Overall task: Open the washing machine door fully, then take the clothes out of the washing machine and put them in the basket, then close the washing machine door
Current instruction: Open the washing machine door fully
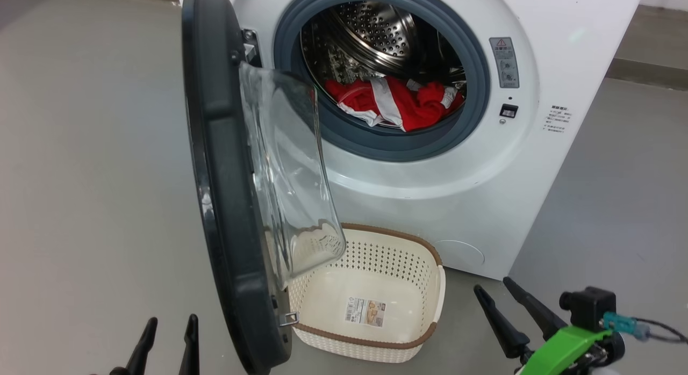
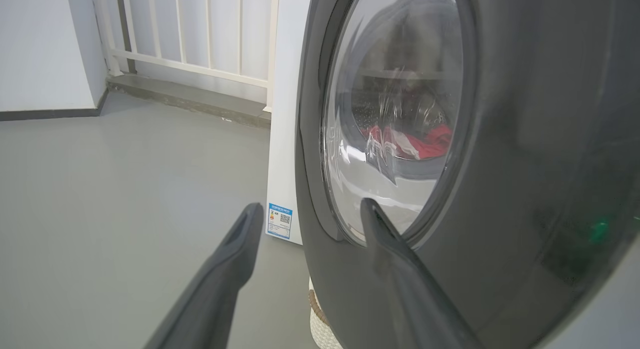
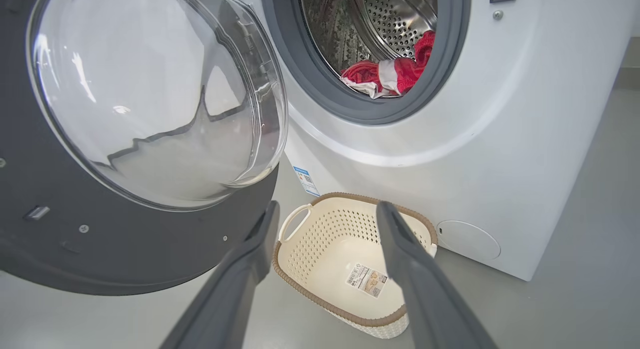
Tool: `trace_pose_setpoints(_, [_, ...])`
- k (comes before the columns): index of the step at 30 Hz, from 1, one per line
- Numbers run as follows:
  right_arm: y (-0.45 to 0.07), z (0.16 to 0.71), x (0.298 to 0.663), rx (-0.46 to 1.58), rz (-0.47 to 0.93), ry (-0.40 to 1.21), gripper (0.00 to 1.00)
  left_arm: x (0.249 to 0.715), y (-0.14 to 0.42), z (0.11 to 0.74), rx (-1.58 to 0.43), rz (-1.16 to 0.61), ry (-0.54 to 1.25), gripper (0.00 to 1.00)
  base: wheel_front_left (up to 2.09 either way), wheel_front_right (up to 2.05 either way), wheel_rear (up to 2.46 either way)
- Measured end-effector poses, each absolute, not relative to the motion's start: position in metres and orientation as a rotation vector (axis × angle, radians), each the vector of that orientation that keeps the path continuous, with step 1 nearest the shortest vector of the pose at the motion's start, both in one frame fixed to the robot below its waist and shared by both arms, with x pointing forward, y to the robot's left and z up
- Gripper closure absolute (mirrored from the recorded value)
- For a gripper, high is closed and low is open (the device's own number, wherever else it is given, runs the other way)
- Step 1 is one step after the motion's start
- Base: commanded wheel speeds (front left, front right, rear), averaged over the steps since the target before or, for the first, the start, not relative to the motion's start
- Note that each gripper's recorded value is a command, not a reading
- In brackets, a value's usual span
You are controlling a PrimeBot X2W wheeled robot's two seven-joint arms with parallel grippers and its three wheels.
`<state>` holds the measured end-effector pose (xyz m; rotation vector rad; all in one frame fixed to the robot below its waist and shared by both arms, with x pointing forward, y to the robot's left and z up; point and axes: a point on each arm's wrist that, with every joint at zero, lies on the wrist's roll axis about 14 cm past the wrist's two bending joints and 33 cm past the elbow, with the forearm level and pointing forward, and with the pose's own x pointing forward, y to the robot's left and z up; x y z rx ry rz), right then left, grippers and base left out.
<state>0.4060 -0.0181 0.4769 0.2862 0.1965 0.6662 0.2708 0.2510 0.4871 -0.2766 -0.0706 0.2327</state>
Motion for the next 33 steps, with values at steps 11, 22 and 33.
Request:
trace_pose_setpoints(11, [-0.026,0.504,0.402,0.21,0.62,0.024,0.0,0.27,0.253,0.486,-0.275,0.24,-0.068,0.0,0.0,0.0,0.0])
trace_pose_setpoints(22, [-0.037,0.491,0.396,0.19,0.572,0.047,0.0,0.268,0.254,0.488,-0.273,0.246,-0.076,0.0,0.0,0.0,0.0])
trace_pose_setpoints(33, [-0.05,0.469,0.389,0.184,0.527,0.106,0.0,0.27,0.253,0.486,-0.273,0.239,-0.067,0.0,0.0,0.0,0.0])
